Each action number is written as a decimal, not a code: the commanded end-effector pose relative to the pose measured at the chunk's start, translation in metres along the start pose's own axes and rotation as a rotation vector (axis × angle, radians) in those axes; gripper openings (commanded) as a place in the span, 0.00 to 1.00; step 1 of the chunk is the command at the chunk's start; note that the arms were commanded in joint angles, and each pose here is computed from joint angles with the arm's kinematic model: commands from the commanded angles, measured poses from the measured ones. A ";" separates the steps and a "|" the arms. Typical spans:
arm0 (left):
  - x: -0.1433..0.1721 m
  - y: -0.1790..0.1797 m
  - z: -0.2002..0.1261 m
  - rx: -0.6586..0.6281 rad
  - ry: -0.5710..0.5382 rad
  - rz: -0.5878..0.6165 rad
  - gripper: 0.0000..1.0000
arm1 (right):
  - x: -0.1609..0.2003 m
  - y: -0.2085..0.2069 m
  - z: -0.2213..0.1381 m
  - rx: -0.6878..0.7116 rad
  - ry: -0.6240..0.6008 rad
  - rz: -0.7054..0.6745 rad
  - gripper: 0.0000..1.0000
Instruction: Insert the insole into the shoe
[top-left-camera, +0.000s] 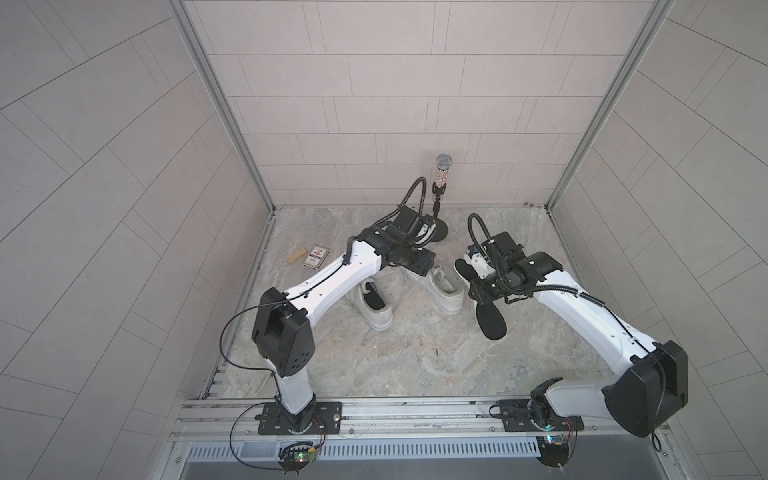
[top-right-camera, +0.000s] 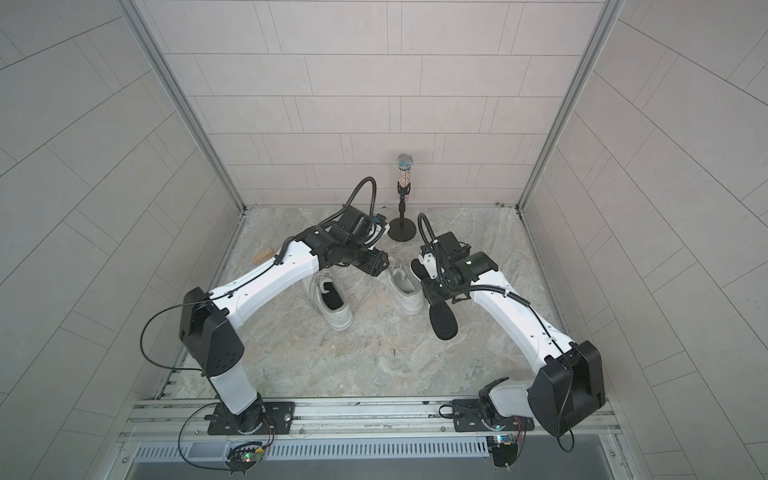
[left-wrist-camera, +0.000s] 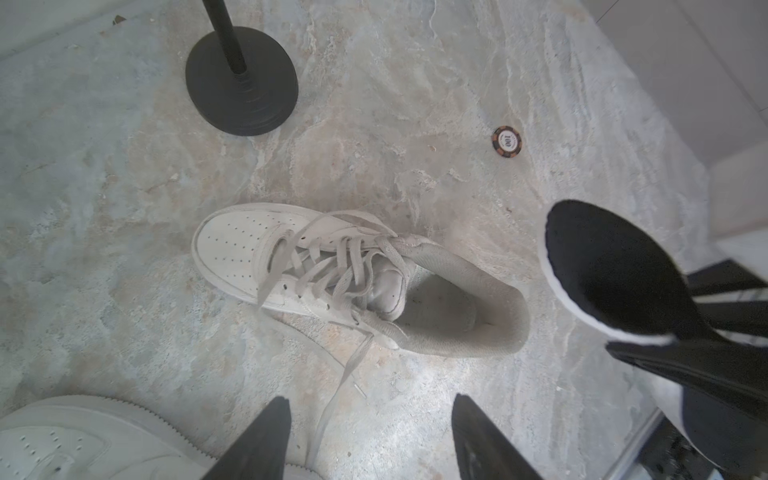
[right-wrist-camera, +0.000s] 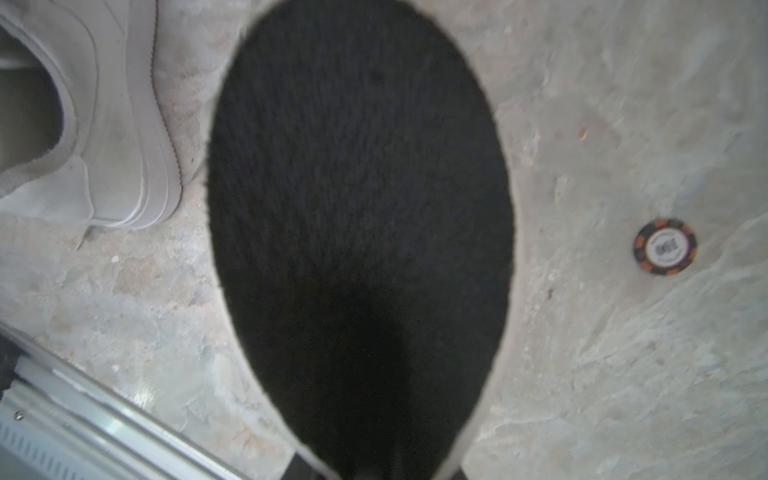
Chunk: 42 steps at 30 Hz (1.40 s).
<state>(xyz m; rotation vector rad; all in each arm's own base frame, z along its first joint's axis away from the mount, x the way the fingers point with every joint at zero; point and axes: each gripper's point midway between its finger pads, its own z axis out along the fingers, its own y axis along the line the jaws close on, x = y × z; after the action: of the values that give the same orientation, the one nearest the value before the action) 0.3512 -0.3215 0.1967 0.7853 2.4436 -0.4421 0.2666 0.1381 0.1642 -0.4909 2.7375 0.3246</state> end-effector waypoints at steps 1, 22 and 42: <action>-0.003 0.018 0.020 -0.103 0.028 0.004 0.70 | 0.026 0.005 -0.010 -0.026 0.100 0.043 0.29; 0.033 0.012 0.062 -0.083 0.249 -0.171 0.72 | 0.010 0.012 -0.017 -0.045 0.119 0.010 0.29; 0.043 0.006 0.082 -0.040 0.265 -0.304 0.58 | 0.012 0.020 -0.011 -0.075 0.189 -0.023 0.28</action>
<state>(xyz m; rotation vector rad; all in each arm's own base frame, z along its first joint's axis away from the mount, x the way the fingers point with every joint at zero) 0.3501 -0.3331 0.1057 0.5296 2.8179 -0.4077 0.2533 0.1466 0.1705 -0.5434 2.8845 0.3805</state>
